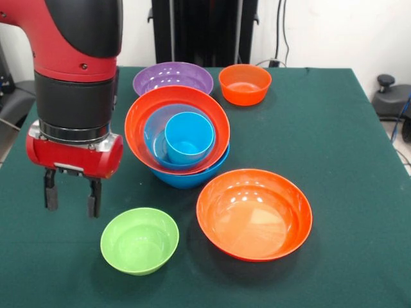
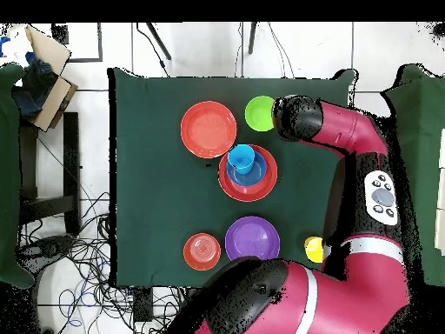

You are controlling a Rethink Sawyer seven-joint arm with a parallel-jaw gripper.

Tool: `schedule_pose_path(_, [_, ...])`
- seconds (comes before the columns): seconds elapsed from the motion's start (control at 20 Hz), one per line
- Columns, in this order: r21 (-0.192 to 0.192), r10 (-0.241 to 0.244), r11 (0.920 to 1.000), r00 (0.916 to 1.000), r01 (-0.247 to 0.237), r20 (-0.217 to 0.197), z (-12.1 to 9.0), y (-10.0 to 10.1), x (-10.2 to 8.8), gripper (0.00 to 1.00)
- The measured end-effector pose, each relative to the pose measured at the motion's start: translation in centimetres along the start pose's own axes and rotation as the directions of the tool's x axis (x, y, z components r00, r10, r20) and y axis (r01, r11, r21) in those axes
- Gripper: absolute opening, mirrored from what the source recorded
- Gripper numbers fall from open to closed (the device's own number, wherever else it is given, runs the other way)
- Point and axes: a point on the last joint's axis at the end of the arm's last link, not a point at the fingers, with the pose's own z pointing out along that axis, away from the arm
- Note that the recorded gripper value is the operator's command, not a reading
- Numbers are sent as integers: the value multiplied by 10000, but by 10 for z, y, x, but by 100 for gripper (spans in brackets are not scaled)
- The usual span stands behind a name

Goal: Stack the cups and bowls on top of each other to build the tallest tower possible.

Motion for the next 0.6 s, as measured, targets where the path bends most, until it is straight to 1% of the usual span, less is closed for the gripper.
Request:
schedule_pose_path(0.35, [37, -322, 9995, 9995, 323, -57, 0, 21, 3, 100])
schedule_pose_path(0.4, [39, -424, 9991, 9991, 424, -68, 0, 28, 4, 100])
schedule_pose_path(0.6, [-5, -548, 9985, 9985, 548, -43, 3, 39, 7, 100])
